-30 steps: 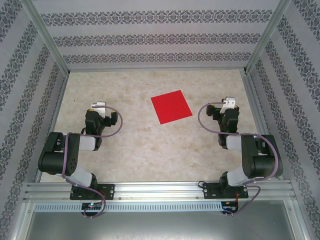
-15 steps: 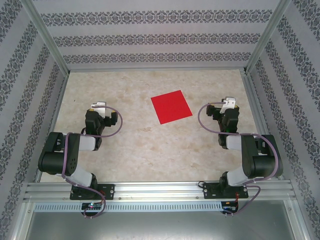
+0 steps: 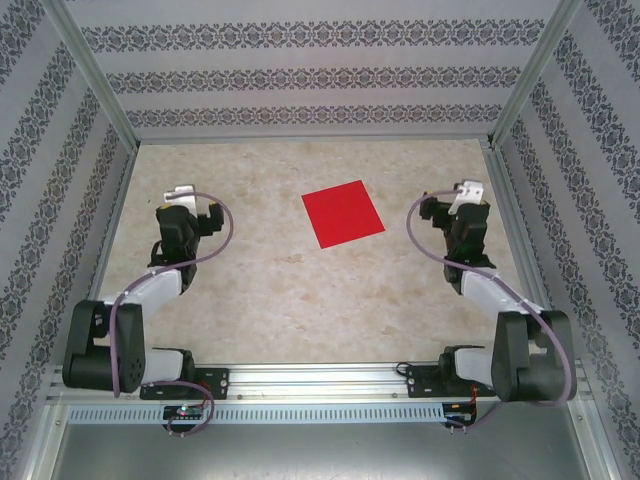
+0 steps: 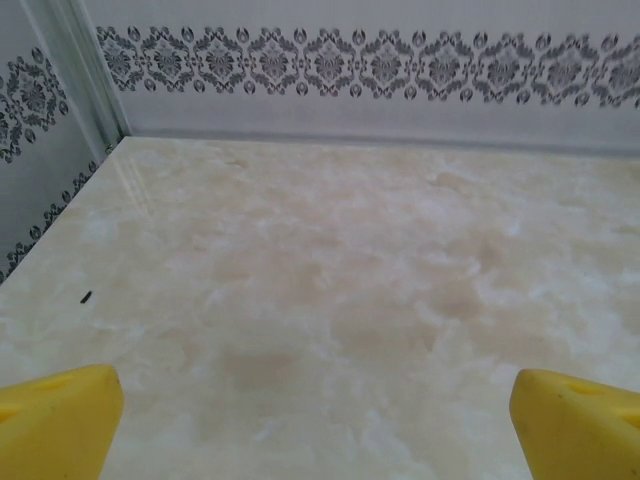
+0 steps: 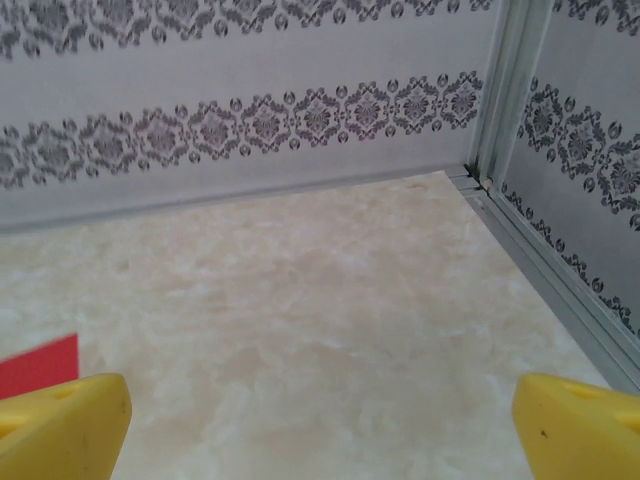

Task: Fold a paper plane with a square sheet of paper (pick it up from the middle)
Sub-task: Move the square sheet of paper to the center of the table.

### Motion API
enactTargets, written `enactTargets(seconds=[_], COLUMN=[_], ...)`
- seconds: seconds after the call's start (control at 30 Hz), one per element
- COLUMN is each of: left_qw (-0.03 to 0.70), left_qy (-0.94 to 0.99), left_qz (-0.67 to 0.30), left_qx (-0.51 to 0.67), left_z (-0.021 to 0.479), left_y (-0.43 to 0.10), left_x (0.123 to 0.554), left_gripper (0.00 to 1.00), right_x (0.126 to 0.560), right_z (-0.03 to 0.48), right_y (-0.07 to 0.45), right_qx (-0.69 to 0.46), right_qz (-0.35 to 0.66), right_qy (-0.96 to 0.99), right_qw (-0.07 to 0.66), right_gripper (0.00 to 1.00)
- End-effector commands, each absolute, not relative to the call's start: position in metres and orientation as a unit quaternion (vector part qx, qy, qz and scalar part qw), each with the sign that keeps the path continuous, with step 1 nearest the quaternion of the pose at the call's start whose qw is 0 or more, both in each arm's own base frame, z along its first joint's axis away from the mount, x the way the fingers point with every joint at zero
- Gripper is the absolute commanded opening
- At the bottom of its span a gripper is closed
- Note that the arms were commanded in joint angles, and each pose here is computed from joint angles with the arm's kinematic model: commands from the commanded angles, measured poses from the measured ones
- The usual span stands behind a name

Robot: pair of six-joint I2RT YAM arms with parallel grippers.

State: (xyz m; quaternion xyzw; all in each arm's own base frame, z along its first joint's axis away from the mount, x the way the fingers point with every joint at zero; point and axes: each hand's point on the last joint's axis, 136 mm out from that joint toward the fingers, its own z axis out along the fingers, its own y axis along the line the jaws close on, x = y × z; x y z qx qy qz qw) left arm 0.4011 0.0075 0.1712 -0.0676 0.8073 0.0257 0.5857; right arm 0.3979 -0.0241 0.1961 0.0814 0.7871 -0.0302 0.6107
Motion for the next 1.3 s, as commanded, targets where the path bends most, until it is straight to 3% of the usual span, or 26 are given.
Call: enactTargets(seconds=[0.0,0.33,0.83,1.27], left_qw=[0.552,0.517,0.479,0.456], left_qy=[0.827,0.844,0.868,0.879], left_qz=[-0.002,-0.110,-0.106,-0.127], left_qx=[-0.102,-0.085,-0.079,-0.062], left_z=[0.181,0.236,0.221,0.211], left_y=[0.004,-0.032,-0.034,-0.045], left_x=[0.391,0.382,0.388,0.395], left_gripper=[1.00,1.00,1.00,1.00], right_x=[0.389,0.419,0.454,0.442], right_z=[0.197,0.166,0.084,0.034], right_y=[-0.022,0.066,0.226,0.277], right_qx=[0.148,0.143,0.030,-0.015], right_qz=[0.004,0.166,0.164,0.144], right_qy=[0.830,0.885,0.948,0.970], right_qw=[0.539,0.411,0.273,0.195], right_gripper=[0.98,0.98,0.98,0.98])
